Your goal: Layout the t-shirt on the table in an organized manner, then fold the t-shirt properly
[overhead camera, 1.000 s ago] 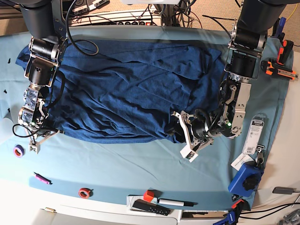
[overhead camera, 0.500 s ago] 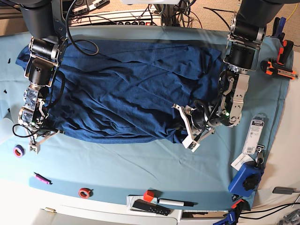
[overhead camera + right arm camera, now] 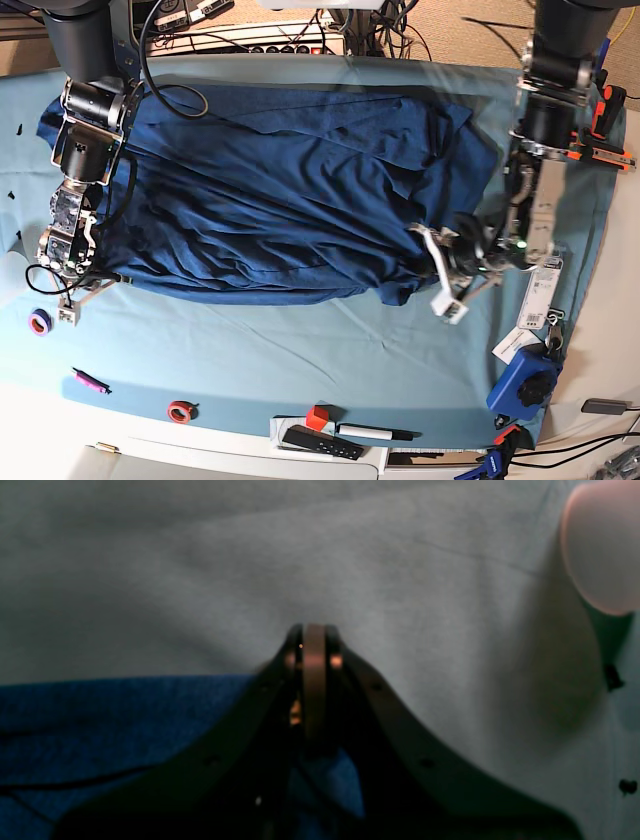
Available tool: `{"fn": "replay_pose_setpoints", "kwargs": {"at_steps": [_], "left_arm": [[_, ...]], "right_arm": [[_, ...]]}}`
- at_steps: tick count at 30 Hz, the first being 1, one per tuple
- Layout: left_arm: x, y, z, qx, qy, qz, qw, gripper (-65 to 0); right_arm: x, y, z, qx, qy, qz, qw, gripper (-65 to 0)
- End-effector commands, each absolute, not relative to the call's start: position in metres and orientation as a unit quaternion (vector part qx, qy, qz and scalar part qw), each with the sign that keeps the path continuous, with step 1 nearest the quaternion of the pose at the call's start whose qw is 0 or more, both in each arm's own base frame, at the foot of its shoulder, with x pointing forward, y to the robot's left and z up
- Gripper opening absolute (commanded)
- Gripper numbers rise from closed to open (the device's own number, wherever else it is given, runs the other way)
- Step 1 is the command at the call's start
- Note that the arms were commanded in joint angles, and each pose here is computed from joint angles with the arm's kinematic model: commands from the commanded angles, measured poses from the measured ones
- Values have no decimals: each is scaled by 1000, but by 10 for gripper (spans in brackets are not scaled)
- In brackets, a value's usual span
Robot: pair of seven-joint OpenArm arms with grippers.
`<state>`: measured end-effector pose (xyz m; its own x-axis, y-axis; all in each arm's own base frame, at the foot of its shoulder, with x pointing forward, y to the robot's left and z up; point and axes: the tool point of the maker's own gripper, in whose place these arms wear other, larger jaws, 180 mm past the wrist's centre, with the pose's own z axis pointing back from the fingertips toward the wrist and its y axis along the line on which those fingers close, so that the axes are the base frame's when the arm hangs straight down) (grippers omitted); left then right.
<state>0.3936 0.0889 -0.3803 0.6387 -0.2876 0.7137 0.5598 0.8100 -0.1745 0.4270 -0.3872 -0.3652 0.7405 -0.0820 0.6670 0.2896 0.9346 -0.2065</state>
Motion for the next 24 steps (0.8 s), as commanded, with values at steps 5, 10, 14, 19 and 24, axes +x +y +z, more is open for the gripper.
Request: {"fn": "replay_pose_setpoints", "kwargs": {"at_steps": [5,10,14,19,24], "left_arm": [[413,103,-355,-190,-389,-224,873,-650],[414,107,-354,-188,-390,-219,875,-650],[412,110,-356,-186,-386,-222,876,-650],[411,111,-357,-185,-384,-221,877,-650],[411,111,-357,-185,-384,-222,877,-650]], "right_arm": [[441,-399,-338,-164,-379,-104,905,-650],[436,-410,-336,-194,-373,-114,900,-650],[431,-423,-331,-228,-372,-135,890,-650],[431,-428,-326,-245,-379,-139,881,-650],[432,-428,-326,-244,-380,-137,882,-650]]}}
